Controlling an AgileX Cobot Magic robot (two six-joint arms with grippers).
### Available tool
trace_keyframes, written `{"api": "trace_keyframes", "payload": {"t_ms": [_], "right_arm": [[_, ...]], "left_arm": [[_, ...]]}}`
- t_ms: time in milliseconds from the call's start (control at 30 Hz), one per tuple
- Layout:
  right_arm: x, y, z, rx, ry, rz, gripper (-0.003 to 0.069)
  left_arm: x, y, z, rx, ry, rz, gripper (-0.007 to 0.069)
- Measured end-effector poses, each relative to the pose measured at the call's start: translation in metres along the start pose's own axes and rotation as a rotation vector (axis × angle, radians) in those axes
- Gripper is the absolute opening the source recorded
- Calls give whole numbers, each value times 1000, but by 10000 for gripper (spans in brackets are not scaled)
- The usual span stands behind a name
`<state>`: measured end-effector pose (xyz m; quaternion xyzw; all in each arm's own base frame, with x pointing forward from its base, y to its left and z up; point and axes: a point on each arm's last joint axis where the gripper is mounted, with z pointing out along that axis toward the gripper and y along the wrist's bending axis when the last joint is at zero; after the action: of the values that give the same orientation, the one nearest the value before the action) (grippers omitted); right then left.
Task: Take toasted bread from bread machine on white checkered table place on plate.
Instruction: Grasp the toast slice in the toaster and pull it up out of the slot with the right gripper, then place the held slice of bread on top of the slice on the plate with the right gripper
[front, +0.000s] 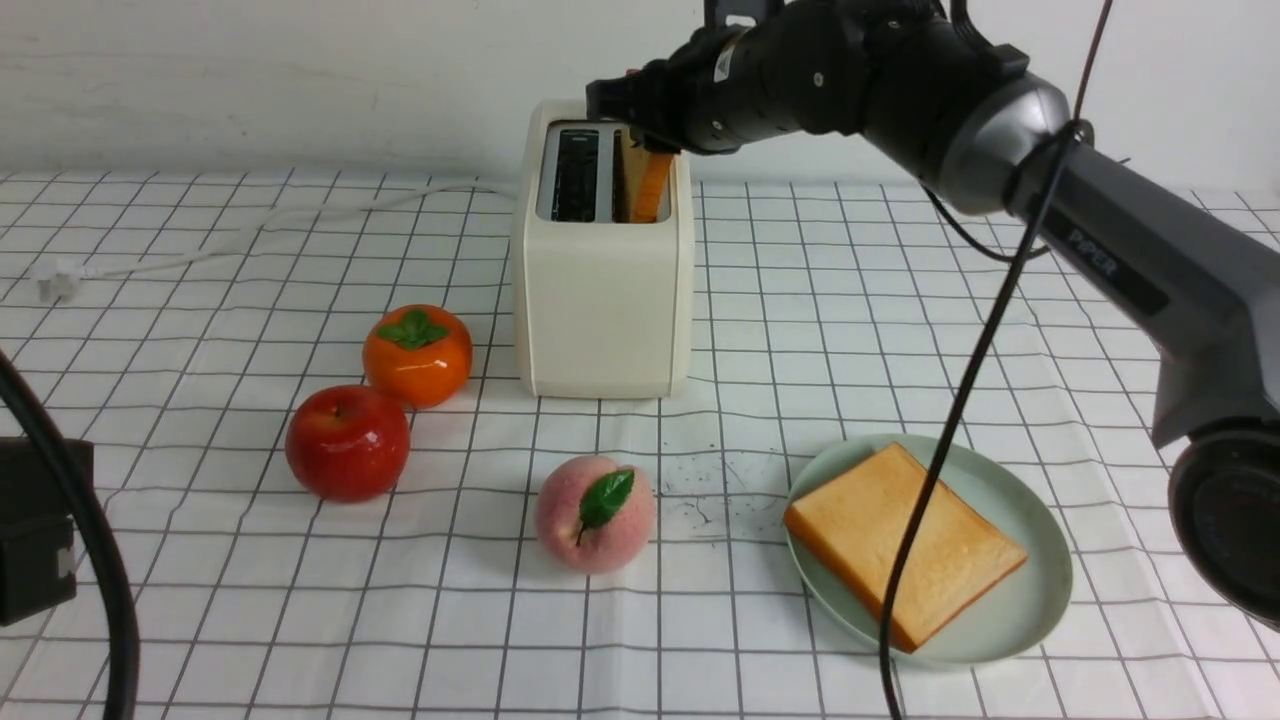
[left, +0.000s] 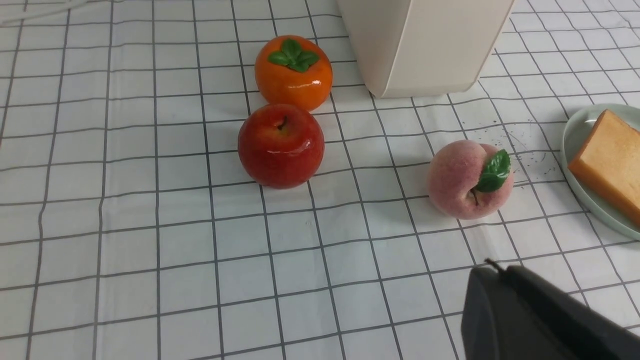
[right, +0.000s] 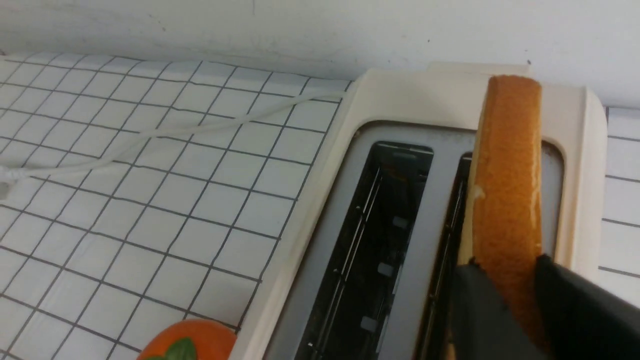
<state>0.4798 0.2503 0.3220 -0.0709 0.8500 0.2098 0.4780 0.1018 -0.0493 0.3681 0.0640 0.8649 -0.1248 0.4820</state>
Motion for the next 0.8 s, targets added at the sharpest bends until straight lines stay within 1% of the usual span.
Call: {"api": "trace_keyframes", "payload": {"t_ms": [67, 233, 267, 300, 433, 467, 533, 567, 600, 633, 667, 800], "right_arm": [[-1, 0, 0, -2, -6, 1, 67], [-6, 2, -5, -6, -27, -4, 67], [-15, 5, -17, -12, -51, -6, 67], [-16, 5, -18, -13, -53, -6, 67], [-59, 21, -99, -29, -108, -50, 67], [-62, 22, -101, -29, -107, -56, 67], [-79, 29, -158, -19, -88, -152, 67], [-79, 29, -162, -14, -72, -161, 67], [-83, 31, -196, -2, -30, -232, 67], [-82, 30, -196, 2, -17, -233, 67], [-81, 29, -219, 24, 38, -281, 67], [-74, 15, -253, 97, 152, -303, 67]], "left_arm": [[0, 0, 0, 0, 0, 0, -13], [0, 0, 0, 1, -1, 0, -13], [-1, 0, 0, 5, -6, 0, -13], [-1, -1, 0, 6, -8, 1, -13], [-4, -3, 0, 35, -45, 22, -13], [-4, -3, 0, 36, -46, 22, -13], [-6, -5, 0, 49, -63, 27, -13], [-6, -5, 0, 51, -66, 27, -13], [-7, -6, 0, 60, -76, 30, -13], [-7, -6, 0, 60, -76, 30, -13], [-7, -6, 0, 64, -82, 30, -13], [-7, -6, -1, 65, -83, 30, -13]]}}
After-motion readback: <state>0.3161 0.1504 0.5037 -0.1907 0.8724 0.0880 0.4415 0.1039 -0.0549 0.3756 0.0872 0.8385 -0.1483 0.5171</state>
